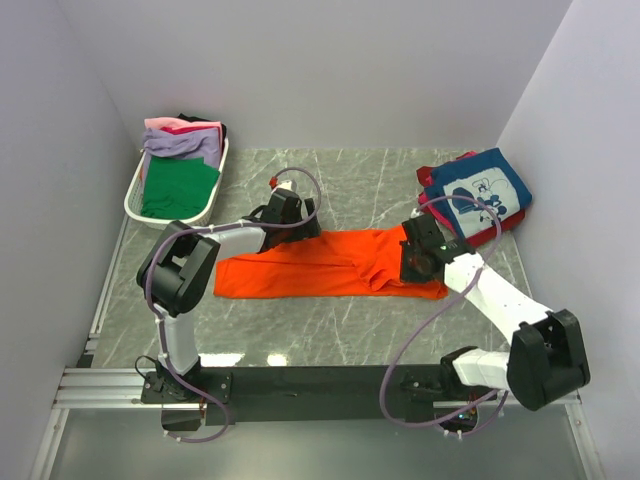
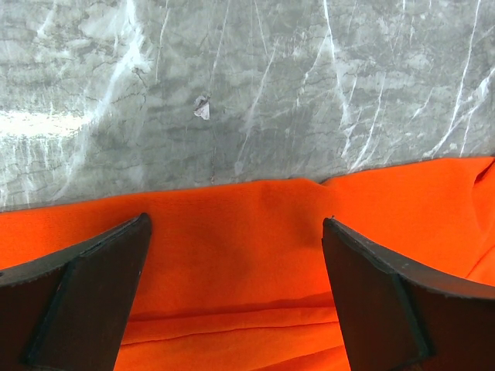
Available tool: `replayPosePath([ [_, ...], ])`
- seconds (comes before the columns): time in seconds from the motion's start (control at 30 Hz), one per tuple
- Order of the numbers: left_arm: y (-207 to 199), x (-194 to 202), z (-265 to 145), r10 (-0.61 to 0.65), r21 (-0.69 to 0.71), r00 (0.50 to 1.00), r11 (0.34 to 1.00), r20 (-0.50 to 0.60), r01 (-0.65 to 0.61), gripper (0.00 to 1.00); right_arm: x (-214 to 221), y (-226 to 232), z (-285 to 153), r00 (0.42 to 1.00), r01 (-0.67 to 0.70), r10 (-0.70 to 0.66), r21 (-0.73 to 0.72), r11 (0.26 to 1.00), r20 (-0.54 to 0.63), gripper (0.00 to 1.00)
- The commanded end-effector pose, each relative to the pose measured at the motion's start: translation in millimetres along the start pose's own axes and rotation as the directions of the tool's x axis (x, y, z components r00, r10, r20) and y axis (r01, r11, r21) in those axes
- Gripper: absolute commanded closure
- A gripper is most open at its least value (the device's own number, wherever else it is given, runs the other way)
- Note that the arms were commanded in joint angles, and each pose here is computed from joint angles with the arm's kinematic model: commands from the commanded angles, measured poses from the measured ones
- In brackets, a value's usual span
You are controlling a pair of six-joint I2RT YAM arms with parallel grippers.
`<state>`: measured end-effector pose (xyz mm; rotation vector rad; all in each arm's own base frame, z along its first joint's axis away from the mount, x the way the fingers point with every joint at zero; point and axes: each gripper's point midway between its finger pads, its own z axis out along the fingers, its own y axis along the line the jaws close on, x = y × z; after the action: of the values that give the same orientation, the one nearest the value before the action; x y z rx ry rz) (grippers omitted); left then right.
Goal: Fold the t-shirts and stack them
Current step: Fold the tshirt
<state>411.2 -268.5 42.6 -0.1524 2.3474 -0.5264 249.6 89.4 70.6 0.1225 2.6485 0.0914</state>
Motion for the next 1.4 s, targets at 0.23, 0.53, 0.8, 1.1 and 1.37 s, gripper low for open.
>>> replayPosePath([
  [0.23, 17, 23, 4, 0.004, -0.044, 0.998, 0.999, -0.058, -0.007, 0.01, 16, -5, -42, 1.000, -0.022, 0.022, 0.041, 0.999, -0.005, 0.67],
  [0.53, 14, 17, 0, 0.006, -0.041, 0.999, 0.999, -0.044, -0.007, 0.01, -54, -6, -26, 0.978, -0.087, 0.073, 0.061, 0.994, 0.196, 0.50],
  [0.8, 18, 21, -3, 0.003, -0.045, 0.999, 0.999, -0.051, -0.005, 0.01, -106, -27, 33, 0.975, -0.154, 0.134, 0.105, 0.983, 0.175, 0.50],
  [1.1, 24, 26, -4, 0.013, -0.064, 0.998, 0.998, -0.065, -0.017, 0.01, -137, -57, 67, 0.970, -0.208, 0.180, 0.170, 0.963, 0.166, 0.53],
  [1.37, 25, 29, -3, 0.009, -0.066, 0.997, 0.998, -0.073, -0.014, 0.01, -141, -76, 74, 0.970, -0.217, 0.188, 0.189, 0.958, 0.157, 0.53],
])
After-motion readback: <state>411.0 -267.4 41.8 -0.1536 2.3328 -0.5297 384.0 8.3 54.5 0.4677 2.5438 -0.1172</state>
